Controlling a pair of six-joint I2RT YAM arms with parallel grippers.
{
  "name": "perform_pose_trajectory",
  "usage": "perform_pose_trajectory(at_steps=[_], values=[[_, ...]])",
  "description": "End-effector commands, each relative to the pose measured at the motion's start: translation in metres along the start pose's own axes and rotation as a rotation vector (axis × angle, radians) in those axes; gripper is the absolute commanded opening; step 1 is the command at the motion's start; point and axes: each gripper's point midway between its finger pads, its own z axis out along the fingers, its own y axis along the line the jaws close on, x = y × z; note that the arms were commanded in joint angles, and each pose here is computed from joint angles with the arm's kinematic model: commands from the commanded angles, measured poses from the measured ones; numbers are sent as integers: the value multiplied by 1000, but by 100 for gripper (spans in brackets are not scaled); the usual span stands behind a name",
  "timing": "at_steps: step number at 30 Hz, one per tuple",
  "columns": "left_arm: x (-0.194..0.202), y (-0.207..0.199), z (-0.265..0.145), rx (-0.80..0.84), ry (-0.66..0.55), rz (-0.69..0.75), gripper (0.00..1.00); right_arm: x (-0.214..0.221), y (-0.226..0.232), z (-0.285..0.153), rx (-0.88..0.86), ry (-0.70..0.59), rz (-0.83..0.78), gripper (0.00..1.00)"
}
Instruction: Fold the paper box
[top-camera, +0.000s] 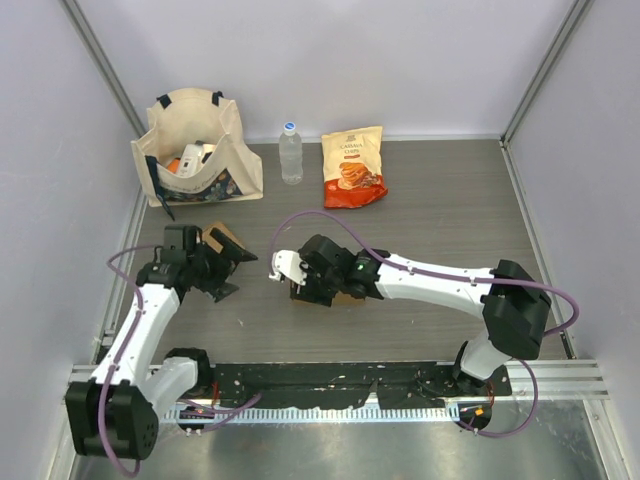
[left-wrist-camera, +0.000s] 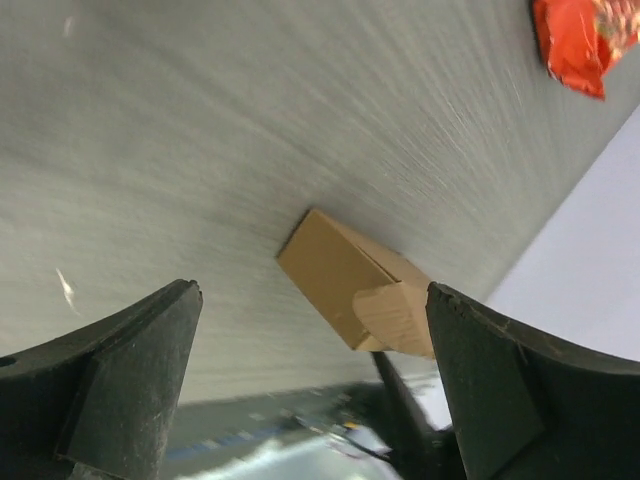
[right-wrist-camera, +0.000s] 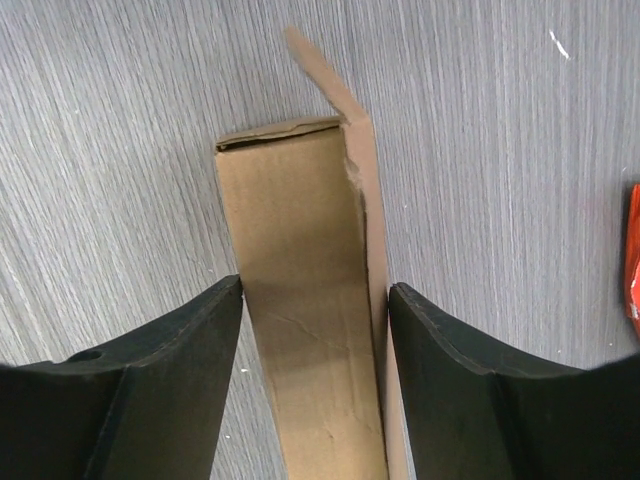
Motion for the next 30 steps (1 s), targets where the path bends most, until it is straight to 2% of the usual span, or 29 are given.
perform_pose_trajectory(at_steps=[1, 3, 5, 9, 11, 13, 14, 15, 16, 18, 21, 26, 30], values=[[-20, -38, -16, 134, -187, 578, 97, 20, -3, -3, -24, 52, 45, 66], [3, -45, -14, 107, -193, 779, 96, 24, -2, -5, -54, 44, 63, 66], [31, -50, -12, 162, -175, 993, 95, 29, -2, -7, -62, 54, 74, 66], [53, -70, -13, 373, -198, 1181, 86, 27, -2, -11, -79, 32, 95, 63], [53, -74, -16, 402, -221, 1238, 80, 28, -2, -14, -85, 25, 104, 62], [53, -79, -18, 433, -240, 1368, 72, 31, -2, -15, -86, 26, 112, 61], [54, -84, -18, 444, -240, 1417, 65, 30, -2, -17, -91, 20, 115, 61], [53, -85, -17, 444, -234, 1514, 65, 32, -2, -16, -94, 22, 121, 60], [63, -83, -15, 478, -176, 1585, 67, 32, -3, -17, -94, 20, 124, 60], [71, -80, -4, 486, -75, 1692, 75, 32, -3, -17, -102, 15, 129, 60], [89, -90, 5, 586, -11, 1715, 79, 32, -2, -15, -113, 15, 133, 60], [93, -101, 12, 628, 4, 1770, 71, 29, -2, -13, -124, 8, 138, 59], [102, -98, 19, 663, 68, 1766, 63, 30, -4, -12, -116, 8, 141, 57]])
